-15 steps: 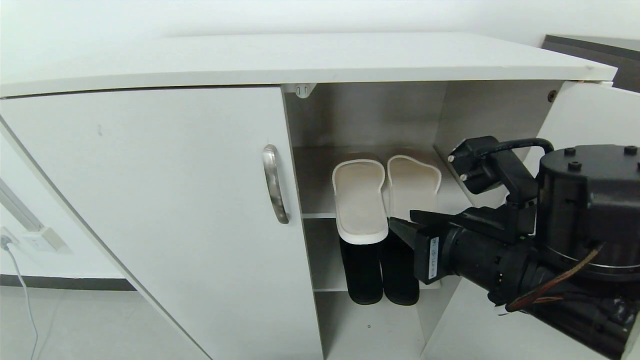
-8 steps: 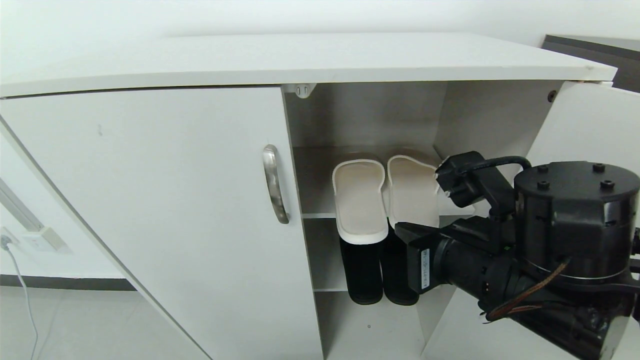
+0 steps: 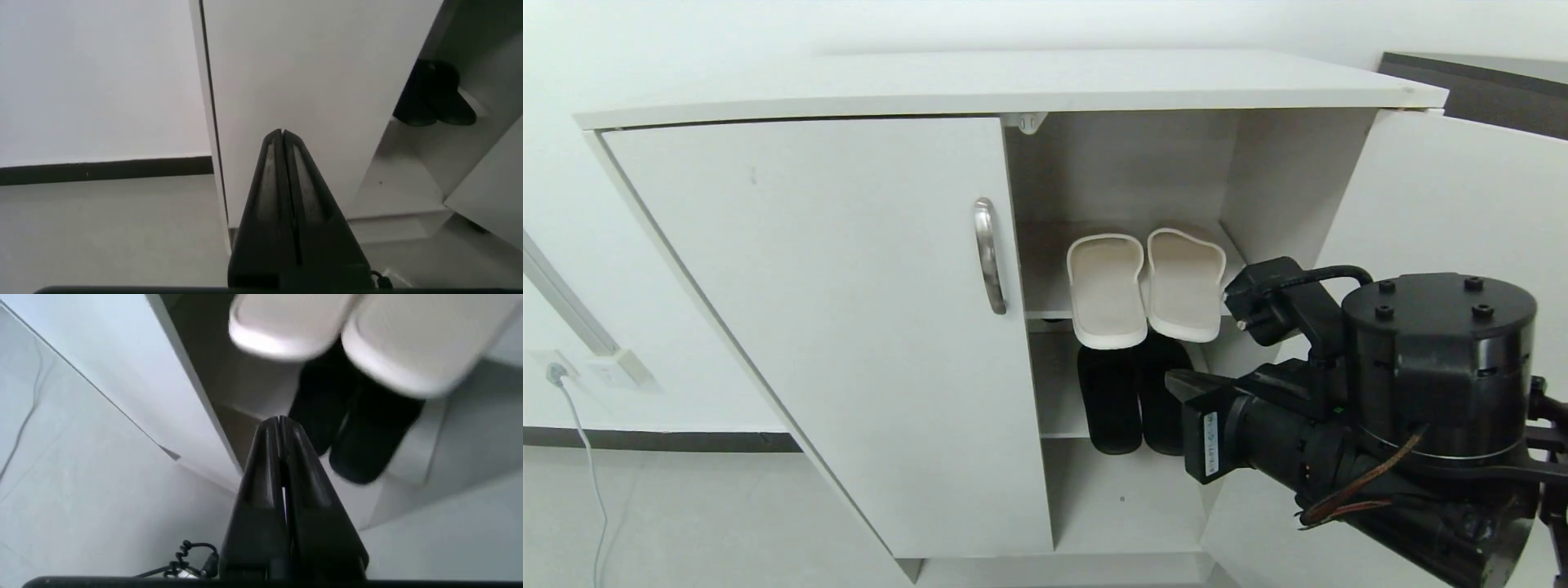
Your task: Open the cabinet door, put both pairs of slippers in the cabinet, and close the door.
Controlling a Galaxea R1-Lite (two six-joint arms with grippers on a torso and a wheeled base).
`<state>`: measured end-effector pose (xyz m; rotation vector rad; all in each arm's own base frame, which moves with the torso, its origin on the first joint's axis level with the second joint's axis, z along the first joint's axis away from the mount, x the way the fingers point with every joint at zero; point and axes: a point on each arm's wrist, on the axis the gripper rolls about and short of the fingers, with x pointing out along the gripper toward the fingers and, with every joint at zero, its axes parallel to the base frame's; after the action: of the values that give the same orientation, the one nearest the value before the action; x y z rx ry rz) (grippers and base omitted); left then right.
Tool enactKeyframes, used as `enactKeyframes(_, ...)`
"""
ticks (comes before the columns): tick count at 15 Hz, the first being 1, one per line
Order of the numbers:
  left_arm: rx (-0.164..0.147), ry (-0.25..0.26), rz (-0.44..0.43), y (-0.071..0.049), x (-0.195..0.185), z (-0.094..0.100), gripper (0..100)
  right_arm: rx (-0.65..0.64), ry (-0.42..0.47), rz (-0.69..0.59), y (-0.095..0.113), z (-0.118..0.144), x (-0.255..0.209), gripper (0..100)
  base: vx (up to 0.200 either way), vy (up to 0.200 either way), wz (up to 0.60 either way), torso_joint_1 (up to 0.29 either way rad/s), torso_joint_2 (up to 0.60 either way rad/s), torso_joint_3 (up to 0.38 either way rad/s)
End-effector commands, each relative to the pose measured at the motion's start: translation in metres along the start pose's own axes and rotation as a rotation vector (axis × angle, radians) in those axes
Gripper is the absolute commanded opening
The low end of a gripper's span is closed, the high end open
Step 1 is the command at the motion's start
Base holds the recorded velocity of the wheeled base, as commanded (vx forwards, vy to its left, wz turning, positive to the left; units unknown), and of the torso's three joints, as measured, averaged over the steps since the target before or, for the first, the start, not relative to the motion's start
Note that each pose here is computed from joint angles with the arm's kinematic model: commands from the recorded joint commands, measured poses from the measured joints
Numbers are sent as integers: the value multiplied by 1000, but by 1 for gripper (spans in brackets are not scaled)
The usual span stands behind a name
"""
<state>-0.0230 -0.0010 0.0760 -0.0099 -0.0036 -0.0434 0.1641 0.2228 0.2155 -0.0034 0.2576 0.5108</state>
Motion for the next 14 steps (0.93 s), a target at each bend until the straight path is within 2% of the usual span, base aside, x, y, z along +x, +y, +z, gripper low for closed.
enactKeyframes(1,-1,1,-1,0,0,0,0,-3,6,0,1,-2,1,0,-200,0,0,2,2,-2)
enactKeyframes(8,-1,1,0,0,0,0,0,1,14,-9,-1,-11,10,0,-200,0,0,1,2,1)
enactKeyframes(14,-2,1,0,0,0,0,0,13,10,-11,-5,-38,45,0,0,0,0,0,0,0)
